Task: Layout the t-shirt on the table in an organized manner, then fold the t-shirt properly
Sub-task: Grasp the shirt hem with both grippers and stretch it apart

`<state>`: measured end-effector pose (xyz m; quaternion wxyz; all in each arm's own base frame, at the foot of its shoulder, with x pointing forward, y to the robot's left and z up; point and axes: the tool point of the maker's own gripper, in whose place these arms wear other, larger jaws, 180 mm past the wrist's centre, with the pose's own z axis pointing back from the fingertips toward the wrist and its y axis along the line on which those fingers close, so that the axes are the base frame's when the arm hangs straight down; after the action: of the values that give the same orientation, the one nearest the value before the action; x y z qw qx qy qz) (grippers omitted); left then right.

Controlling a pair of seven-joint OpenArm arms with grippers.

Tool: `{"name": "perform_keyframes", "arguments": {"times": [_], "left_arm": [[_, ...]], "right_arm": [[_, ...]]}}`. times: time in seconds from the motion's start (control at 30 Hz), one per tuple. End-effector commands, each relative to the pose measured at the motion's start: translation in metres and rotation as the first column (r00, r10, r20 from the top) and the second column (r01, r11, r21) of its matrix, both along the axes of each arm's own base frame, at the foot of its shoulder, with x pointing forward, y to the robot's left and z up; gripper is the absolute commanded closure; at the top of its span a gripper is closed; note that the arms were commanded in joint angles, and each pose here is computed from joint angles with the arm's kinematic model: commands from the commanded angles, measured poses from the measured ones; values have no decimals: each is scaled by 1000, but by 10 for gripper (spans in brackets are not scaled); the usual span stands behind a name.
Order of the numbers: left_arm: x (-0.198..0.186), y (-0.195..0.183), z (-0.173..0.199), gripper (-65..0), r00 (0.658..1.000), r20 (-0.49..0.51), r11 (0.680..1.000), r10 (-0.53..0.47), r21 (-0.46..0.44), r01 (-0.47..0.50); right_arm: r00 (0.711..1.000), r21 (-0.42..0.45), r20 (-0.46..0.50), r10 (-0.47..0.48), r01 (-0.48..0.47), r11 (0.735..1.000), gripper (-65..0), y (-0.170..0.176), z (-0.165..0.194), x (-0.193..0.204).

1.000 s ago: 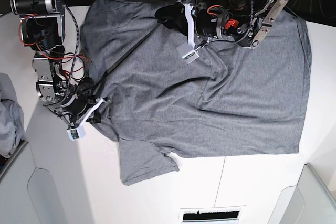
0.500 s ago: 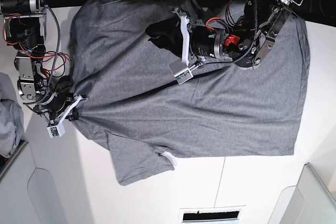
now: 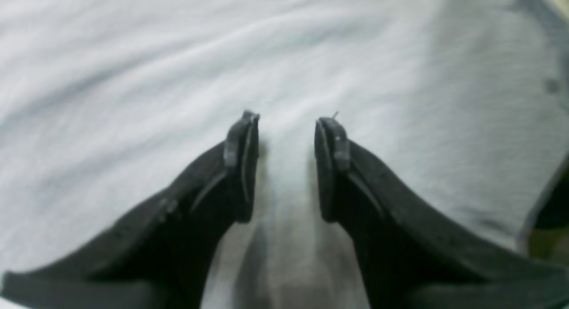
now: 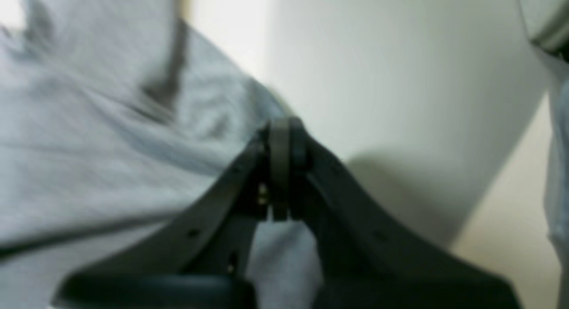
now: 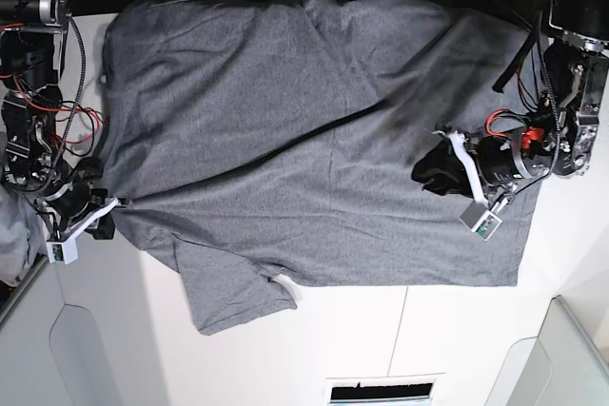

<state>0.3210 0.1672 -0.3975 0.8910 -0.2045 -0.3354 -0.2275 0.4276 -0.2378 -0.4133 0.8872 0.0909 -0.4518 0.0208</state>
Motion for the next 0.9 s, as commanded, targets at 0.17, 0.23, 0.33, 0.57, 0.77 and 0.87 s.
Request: {"name": "perform_keyframes", "arguments": {"times": [0.17, 0.23, 0.33, 0.57, 0.77, 0.87], "left_arm": [[23, 45, -21, -238, 987, -67, 989, 144, -14, -145], [22, 50, -34, -238, 979, -105, 984, 175, -23, -179], [22, 54, -51, -238, 958, -152, 969, 244, -6, -248], [25, 69, -71, -238, 927, -156, 939, 341, 114, -326], [47, 80, -58, -238, 920, -103, 920, 379, 151, -362], [66, 86, -46, -234, 906, -62, 899, 418, 173, -403]], "right_arm": [[997, 111, -31, 65, -62, 992, 0, 24, 27, -18], [990, 155, -89, 106, -91, 984, 0, 40, 19, -40], [978, 171, -160, 134, -106, 980, 0, 50, -2, -69], [948, 83, -299, 106, -85, 993, 0, 34, -59, -105], [963, 34, -266, 47, -39, 999, 0, 14, -58, -74], [972, 35, -231, 31, -24, 999, 0, 10, -47, -51]]}}
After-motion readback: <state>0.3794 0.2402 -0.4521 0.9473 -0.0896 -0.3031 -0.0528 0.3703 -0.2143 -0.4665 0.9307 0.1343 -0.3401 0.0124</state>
